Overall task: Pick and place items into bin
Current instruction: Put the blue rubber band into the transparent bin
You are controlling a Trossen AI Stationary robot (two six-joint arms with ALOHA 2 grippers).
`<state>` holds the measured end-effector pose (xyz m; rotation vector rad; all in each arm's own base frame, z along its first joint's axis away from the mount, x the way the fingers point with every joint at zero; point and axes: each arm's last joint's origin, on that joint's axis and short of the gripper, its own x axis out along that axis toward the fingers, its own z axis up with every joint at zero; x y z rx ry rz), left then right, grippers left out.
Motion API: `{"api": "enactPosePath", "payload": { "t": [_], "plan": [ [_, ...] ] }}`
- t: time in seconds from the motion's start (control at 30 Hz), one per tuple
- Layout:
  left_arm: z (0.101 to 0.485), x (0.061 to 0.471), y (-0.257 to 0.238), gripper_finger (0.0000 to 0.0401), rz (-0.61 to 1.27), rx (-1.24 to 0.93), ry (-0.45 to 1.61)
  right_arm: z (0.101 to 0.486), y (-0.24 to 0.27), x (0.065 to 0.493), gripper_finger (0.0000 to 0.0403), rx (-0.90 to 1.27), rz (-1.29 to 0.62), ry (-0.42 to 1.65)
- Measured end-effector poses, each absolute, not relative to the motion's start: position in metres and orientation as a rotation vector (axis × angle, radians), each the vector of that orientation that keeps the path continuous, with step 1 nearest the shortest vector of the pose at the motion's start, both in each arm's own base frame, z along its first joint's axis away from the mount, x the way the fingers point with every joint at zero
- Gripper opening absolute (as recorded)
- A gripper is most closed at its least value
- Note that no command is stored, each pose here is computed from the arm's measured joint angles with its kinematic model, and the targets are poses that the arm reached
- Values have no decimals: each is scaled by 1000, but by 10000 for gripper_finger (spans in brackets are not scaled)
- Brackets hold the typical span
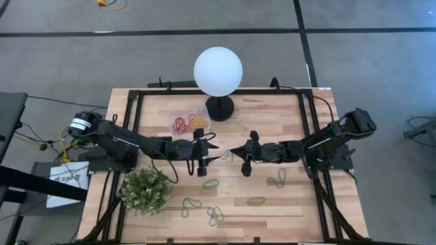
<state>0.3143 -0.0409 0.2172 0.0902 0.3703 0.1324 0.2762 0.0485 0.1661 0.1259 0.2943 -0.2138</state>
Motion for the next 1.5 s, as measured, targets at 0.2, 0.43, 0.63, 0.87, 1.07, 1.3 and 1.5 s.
{"api": "enactPosePath", "payload": {
  "t": [0.2, 0.43, 0.63, 0.87, 1.07, 1.3, 1.5],
  "plan": [
    [208, 324, -33, 181, 144, 87, 342, 170, 49, 278, 0, 138, -210, 255],
    [204, 330, -24, 181, 146, 71, 327, 171, 49, 278, 0, 139, -210, 251],
    [205, 331, -22, 181, 122, 55, 304, 172, 47, 279, 0, 141, -215, 244],
    [206, 332, -15, 181, 143, 28, 300, 179, 44, 281, 0, 145, -220, 172],
    [206, 332, -12, 181, 151, 25, 300, 183, 44, 282, 0, 119, -212, 132],
    [206, 332, -12, 177, 160, 27, 300, 184, 44, 282, 0, 104, -210, 129],
    [205, 331, -12, 99, 160, 34, 308, 184, 44, 282, 0, 104, -212, 129]
  ]
}}
